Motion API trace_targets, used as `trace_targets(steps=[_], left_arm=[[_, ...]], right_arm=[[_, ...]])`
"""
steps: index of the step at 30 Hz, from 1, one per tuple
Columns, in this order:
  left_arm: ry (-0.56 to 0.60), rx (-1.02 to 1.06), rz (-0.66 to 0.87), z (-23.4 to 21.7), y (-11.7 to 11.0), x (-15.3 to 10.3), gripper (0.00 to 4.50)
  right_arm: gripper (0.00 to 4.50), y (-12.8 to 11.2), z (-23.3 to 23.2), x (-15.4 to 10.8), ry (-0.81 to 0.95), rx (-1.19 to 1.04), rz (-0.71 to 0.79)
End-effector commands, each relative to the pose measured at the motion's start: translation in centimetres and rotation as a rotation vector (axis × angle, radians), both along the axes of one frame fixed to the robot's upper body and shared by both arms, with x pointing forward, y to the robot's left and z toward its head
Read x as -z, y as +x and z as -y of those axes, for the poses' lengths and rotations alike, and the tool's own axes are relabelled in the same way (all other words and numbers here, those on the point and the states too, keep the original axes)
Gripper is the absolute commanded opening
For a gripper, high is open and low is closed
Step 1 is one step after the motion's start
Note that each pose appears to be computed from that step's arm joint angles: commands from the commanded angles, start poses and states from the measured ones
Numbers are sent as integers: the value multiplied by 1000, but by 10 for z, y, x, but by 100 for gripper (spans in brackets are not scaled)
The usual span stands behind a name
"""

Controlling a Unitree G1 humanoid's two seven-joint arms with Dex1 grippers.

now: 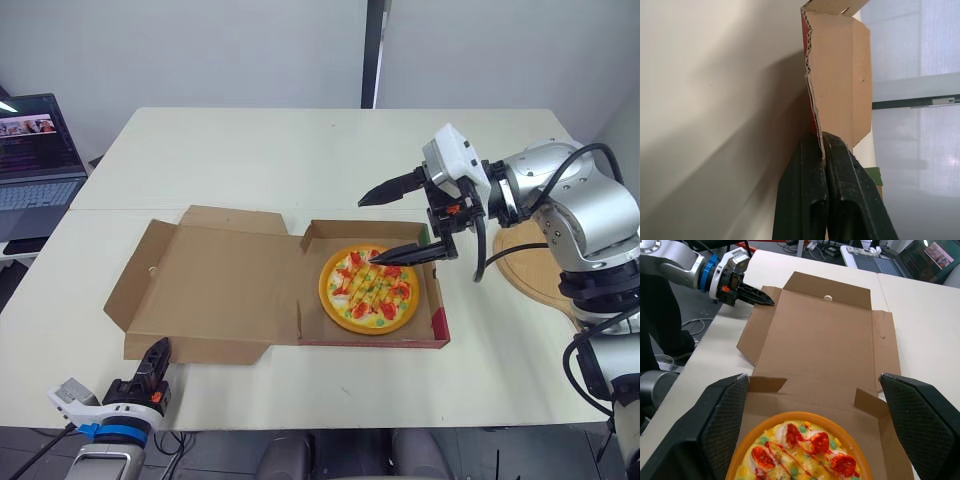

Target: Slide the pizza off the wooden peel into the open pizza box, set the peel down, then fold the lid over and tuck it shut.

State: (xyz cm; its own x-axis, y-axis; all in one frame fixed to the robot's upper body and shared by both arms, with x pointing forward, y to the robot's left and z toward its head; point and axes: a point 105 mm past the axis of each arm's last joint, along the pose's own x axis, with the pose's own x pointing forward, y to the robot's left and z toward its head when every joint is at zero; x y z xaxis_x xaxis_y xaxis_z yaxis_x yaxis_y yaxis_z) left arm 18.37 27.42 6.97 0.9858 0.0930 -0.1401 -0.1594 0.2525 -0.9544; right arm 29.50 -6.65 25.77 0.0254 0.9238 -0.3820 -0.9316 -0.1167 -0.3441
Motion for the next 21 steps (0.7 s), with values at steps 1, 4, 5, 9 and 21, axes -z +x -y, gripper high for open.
trace_targets(steps=[1,4,5,9,21], left_arm=[[54,-10,26,-8,-1,-10,1],[75,-14,31,-8,-1,-15,1],[79,-12,34,-8,-1,-17,1],[120,41,63,-1,3,-30,1],[227,124,165,-11,25,-65,0]], right_arm=[[450,-1,2,-7,6,-2,39],[450,1,3,-5,0,11,56],[450,2,3,-4,-1,17,63],[450,11,2,-3,16,63,110],[409,57,28,11,-4,361,204]])
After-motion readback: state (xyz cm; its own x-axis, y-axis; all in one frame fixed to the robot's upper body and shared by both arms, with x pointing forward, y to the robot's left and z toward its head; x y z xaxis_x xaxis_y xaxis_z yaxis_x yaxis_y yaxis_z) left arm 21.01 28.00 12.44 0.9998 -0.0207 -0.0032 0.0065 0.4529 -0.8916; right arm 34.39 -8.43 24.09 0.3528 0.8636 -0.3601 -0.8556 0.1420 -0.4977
